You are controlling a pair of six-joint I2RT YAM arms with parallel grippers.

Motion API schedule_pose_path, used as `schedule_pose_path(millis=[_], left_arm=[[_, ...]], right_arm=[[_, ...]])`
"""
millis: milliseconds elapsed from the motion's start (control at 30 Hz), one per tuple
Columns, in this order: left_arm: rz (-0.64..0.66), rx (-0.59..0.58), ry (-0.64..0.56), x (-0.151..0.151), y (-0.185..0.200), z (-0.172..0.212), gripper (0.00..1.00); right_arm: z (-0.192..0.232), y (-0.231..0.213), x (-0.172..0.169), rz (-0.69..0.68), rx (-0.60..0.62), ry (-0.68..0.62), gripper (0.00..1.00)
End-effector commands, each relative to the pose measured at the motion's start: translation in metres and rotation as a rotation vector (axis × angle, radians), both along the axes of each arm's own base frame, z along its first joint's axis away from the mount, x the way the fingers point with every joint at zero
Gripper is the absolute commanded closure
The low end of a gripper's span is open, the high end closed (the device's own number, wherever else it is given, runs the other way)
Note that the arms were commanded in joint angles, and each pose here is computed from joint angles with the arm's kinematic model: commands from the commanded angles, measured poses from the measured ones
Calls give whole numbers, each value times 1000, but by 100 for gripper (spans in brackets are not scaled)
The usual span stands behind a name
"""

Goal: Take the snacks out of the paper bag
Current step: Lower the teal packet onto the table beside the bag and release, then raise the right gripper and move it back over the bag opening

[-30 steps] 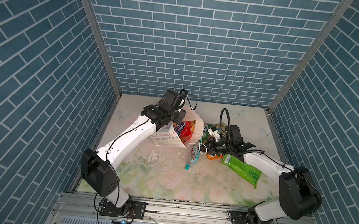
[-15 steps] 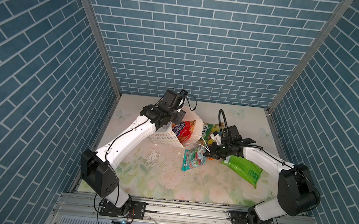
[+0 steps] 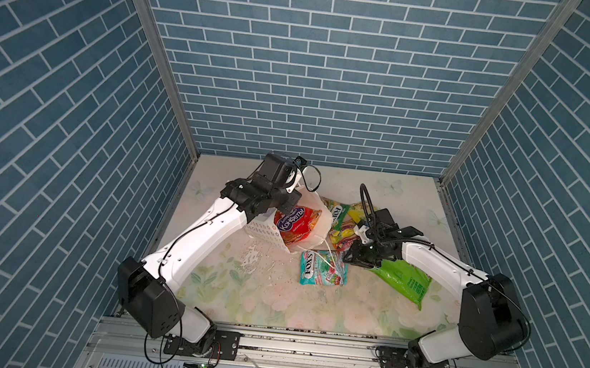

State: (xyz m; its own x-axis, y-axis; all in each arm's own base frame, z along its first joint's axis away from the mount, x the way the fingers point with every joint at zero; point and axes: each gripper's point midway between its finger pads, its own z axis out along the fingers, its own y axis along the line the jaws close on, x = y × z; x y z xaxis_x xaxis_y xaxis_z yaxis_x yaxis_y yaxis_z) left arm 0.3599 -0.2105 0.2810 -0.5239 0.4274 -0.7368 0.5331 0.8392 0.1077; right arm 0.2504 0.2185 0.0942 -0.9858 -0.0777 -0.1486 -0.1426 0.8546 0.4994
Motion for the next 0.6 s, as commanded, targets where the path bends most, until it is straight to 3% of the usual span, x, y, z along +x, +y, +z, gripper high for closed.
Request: schedule_pose_path(millis=[0,167,300,433,567], left_arm=[[-51,-8,36,-17,-1,-4,100],[-119,-13,88,-39,-7,-16,100],[-146,-10,135,-55,-5,-30,100],[-145,24,191,-68,4,-49,100],[-123,42,227,-73,10,-60,100]], right_arm=[[29,-16,20,-44,-37,-142,66],[61,-12,33,-66,43,-256,65],[91,7,38,-51,188,-322,65],[104,24,42,-54,322,-330,65],[99,33,40,-47,378,-305,66]])
